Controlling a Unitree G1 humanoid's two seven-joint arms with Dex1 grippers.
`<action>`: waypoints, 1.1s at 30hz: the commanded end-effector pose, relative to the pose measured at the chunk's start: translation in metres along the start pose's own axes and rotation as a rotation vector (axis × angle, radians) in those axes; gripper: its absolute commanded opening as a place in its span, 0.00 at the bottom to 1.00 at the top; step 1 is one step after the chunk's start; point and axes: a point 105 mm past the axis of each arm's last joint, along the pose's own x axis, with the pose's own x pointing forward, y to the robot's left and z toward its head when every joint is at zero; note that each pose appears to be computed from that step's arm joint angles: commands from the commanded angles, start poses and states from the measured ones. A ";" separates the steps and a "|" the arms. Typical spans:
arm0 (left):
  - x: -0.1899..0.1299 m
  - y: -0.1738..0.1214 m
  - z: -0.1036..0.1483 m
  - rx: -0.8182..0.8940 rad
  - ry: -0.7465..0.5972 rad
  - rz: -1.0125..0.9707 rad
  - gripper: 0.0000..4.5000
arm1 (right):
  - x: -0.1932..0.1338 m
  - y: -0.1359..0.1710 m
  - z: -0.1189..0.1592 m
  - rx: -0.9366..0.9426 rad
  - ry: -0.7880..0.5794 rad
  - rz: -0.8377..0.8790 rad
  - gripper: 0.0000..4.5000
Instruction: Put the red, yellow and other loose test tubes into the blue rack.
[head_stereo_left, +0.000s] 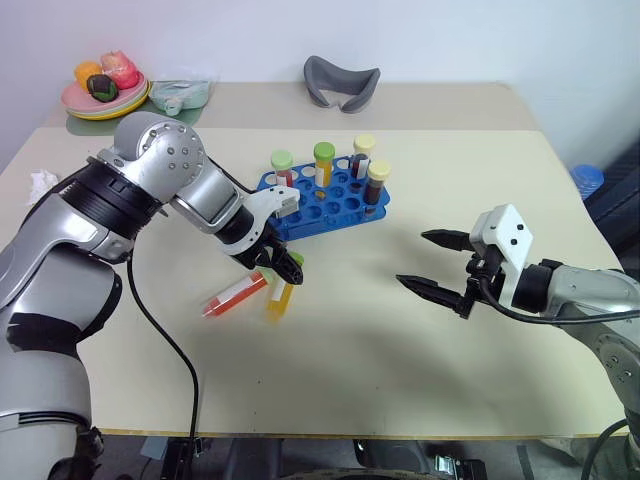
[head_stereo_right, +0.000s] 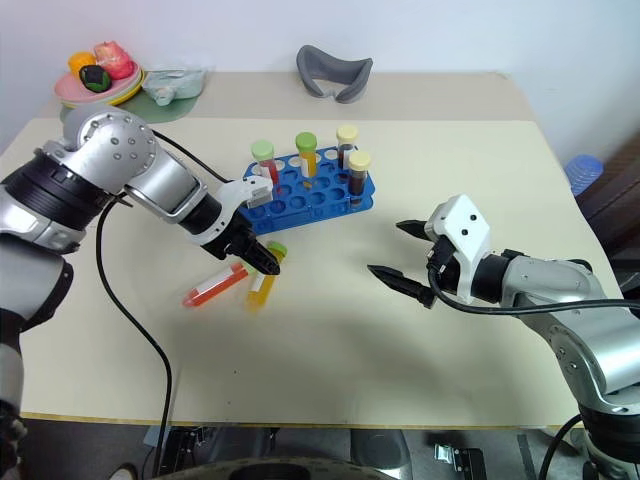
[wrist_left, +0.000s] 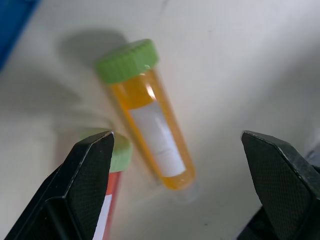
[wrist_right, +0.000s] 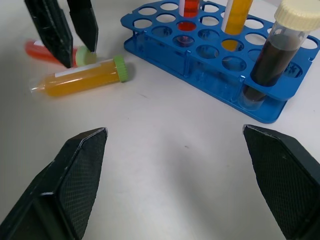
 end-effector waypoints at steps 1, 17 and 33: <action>-0.017 -0.008 0.008 0.035 -0.055 -0.023 0.92 | -0.004 0.003 0.012 -0.047 -0.026 -0.005 0.98; -0.011 0.001 -0.023 0.055 0.066 -0.015 0.92 | -0.001 0.003 0.011 -0.036 -0.035 0.001 0.98; -0.007 0.005 -0.007 0.096 0.016 0.069 0.92 | -0.003 0.002 0.010 -0.032 -0.031 -0.009 0.98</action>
